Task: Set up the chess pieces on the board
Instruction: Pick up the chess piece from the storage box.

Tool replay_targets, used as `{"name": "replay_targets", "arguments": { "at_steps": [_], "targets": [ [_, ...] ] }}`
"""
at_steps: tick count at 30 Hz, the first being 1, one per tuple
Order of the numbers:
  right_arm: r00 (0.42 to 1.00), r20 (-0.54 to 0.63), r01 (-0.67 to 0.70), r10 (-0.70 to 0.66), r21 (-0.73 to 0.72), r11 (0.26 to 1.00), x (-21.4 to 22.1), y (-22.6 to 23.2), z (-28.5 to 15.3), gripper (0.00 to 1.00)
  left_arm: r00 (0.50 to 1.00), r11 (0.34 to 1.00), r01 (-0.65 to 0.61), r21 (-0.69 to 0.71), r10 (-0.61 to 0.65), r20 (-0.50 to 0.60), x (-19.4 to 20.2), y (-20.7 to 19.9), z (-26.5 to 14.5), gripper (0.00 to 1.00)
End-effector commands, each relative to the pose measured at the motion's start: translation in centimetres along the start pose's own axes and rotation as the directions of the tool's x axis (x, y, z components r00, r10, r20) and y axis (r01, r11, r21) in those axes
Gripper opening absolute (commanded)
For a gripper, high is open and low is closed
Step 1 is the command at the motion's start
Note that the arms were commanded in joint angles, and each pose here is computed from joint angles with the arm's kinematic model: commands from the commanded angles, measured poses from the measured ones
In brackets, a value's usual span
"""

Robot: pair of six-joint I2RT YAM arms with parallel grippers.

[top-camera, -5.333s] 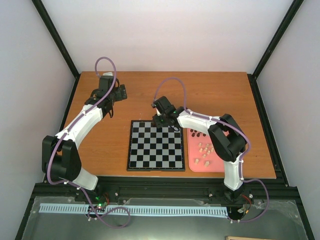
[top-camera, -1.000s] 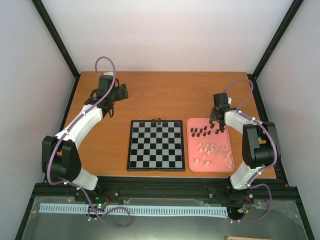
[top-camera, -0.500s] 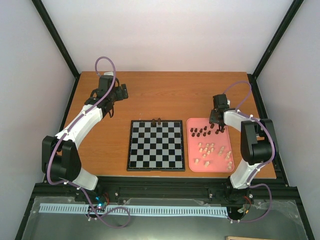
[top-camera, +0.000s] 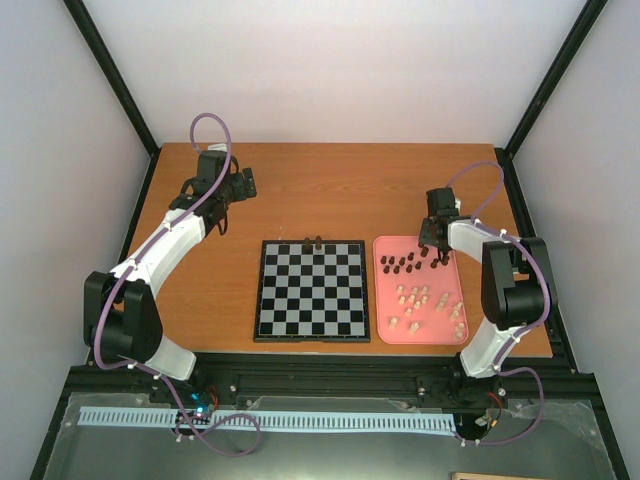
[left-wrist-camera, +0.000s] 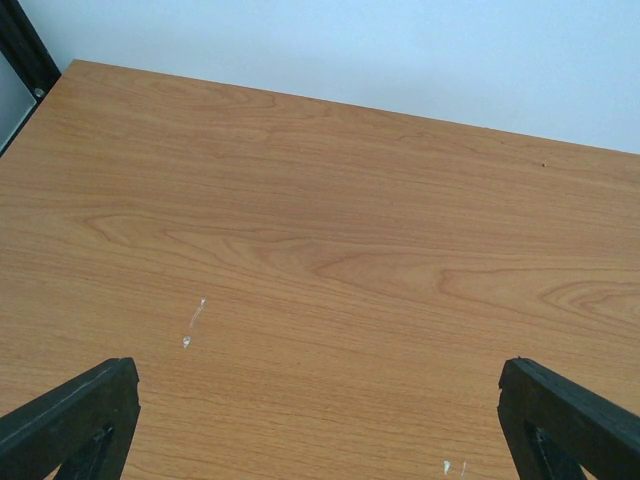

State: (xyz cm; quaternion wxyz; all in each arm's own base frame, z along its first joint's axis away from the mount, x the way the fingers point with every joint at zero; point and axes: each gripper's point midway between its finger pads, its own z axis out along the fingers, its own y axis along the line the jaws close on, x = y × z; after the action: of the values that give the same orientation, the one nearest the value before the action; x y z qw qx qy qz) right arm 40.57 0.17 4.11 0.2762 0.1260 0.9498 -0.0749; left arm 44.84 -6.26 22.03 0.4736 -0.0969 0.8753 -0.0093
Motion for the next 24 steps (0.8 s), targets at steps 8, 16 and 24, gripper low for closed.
{"name": "replay_targets", "arguments": {
  "at_steps": [8,16,24],
  "targets": [
    [0.988,0.147,-0.023,0.045,-0.146,0.989,-4.2,1.6,-5.2,0.03,0.999,1.0,0.023,0.017,-0.024,0.04,-1.7,-0.5,-0.6,1.0],
    [0.958,0.265,0.19,-0.11,-0.298,0.935,-6.5,11.4,-11.8,0.03,0.999,1.0,0.02,0.013,-0.021,0.043,-1.8,-0.4,-0.9,1.0],
    [0.905,0.317,0.413,-0.284,-0.498,0.762,-5.2,25.1,-16.0,0.03,0.997,1.0,0.023,-0.007,-0.022,0.07,-2.6,0.3,-2.3,1.0]
  ]
}}
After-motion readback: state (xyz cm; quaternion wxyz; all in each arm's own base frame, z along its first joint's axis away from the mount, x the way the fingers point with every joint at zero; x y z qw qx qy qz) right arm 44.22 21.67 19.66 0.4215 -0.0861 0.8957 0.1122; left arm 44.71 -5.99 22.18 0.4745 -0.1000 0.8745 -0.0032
